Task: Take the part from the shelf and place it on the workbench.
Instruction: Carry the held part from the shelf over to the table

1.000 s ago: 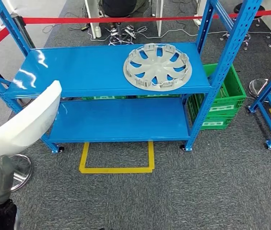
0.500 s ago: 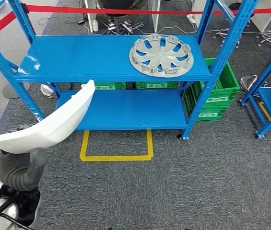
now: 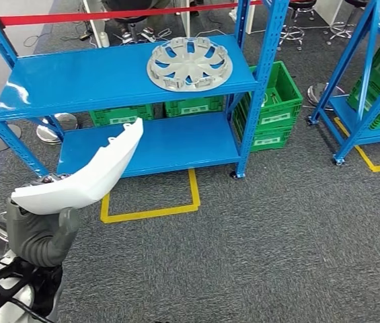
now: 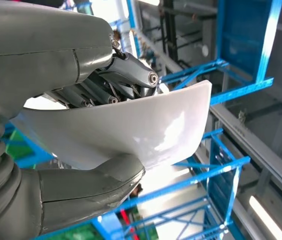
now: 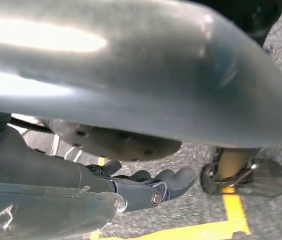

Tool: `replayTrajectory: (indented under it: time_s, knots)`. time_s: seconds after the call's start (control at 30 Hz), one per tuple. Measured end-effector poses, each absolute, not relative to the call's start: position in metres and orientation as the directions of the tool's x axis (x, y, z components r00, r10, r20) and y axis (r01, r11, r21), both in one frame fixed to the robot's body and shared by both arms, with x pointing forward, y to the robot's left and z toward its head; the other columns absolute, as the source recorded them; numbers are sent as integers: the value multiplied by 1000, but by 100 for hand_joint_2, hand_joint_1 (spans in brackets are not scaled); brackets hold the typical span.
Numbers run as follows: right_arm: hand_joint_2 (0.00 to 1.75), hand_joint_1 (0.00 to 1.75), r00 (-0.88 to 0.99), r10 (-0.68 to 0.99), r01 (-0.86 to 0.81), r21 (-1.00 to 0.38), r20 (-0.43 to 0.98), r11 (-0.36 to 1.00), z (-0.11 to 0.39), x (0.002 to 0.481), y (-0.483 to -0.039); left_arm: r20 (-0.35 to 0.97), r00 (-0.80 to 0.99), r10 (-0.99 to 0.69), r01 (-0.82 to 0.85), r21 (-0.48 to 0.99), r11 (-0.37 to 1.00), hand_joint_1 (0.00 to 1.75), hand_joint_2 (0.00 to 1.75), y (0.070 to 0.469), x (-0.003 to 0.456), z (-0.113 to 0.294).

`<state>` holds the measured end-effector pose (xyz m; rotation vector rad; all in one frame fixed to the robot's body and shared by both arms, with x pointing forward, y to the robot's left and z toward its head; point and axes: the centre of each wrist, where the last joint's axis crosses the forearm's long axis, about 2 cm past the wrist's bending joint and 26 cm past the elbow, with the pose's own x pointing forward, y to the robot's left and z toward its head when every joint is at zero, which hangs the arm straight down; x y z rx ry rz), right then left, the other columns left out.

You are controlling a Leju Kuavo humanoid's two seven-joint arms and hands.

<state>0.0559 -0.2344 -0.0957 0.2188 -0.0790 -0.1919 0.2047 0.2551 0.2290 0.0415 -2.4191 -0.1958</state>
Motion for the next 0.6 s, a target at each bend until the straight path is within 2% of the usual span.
replayTrajectory:
  time_s: [0.2, 0.4, 0.6]
  knots:
    - [0, 0, 967, -245, 225, 227, 64, 948, -97, 57, -239, 675, -737, -37, 68, 128, 989, 175, 175, 250, 208, 228]
    - [0, 0, 963, -264, 250, 187, 53, 950, -97, 53, -244, 785, -617, 55, 186, 77, 979, 175, 175, 240, 213, 217]
    - [0, 0, 957, -285, 273, 163, 58, 948, -97, 55, -248, 838, -545, 9, 174, 103, 979, 175, 175, 234, 215, 212]
